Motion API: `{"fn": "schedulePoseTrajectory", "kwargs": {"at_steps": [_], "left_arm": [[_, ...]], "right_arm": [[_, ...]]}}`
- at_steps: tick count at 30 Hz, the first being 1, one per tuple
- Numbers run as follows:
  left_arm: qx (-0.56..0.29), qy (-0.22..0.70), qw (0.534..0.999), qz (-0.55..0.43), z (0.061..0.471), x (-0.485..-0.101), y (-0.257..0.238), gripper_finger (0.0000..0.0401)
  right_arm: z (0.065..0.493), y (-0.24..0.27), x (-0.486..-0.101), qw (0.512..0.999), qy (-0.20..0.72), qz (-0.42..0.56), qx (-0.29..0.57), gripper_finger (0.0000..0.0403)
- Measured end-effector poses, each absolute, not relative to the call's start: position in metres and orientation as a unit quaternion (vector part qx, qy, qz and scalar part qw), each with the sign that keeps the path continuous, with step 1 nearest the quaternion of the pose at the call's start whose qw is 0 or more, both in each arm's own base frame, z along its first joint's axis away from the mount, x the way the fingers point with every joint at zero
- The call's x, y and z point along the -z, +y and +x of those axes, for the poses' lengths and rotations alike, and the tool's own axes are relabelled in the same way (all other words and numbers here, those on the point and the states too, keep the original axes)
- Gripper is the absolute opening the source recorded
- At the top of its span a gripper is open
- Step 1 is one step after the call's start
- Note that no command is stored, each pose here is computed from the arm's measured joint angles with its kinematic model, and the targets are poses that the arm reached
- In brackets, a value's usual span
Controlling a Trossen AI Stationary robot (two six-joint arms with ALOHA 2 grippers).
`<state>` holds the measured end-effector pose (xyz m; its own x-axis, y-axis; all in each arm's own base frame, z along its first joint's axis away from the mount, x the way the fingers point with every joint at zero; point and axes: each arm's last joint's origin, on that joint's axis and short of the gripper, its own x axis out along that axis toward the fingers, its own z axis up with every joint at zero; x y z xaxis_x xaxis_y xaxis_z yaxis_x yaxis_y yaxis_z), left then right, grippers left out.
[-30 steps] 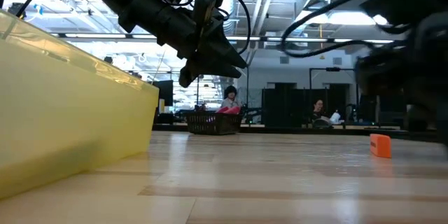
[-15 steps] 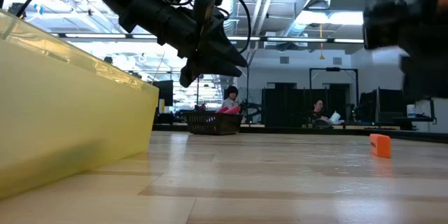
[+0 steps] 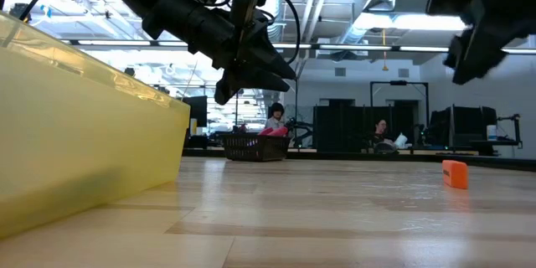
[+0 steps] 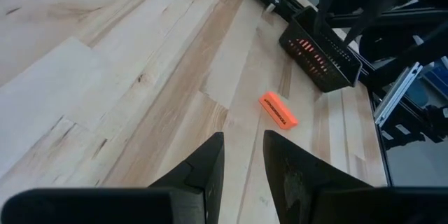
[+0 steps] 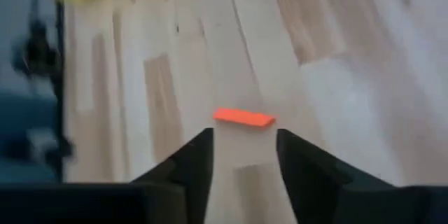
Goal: Pick & Place School Supplies
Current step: Put the orange eraser into the bottom black bin
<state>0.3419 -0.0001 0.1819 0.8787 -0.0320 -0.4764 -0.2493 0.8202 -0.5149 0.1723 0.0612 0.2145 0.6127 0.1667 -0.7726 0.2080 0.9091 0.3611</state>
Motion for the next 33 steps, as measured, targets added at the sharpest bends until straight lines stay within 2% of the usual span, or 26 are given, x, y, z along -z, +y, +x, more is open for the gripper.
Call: {"fn": "schedulePoseTrajectory", "kwargs": {"at_steps": [3,6,12,19,28,33], "left_arm": [[-0.059,0.239,0.923,-0.296,0.342,-0.182,0.000,0.0095],[-0.060,0.238,0.922,-0.298,0.342,-0.182,0.000,0.0095],[-0.061,0.234,0.920,-0.308,0.342,-0.183,0.000,0.0095],[-0.064,0.229,0.918,-0.317,0.343,-0.183,0.000,0.0095],[-0.064,0.229,0.922,-0.306,0.343,-0.183,0.000,0.0095],[-0.063,0.229,0.925,-0.297,0.343,-0.184,0.000,0.0095]], "right_arm": [[0.176,0.058,-0.227,0.880,0.460,0.116,-0.019,0.0177],[0.183,0.054,-0.233,0.866,0.497,0.030,-0.040,0.0193],[0.214,0.048,-0.235,0.808,0.562,-0.110,-0.137,0.0188],[0.252,0.057,-0.225,0.743,0.586,-0.196,-0.255,0.0169],[0.275,0.082,-0.200,0.698,0.573,-0.272,-0.334,0.0179],[0.282,0.090,-0.184,0.682,0.571,-0.294,-0.349,0.0179]]}}
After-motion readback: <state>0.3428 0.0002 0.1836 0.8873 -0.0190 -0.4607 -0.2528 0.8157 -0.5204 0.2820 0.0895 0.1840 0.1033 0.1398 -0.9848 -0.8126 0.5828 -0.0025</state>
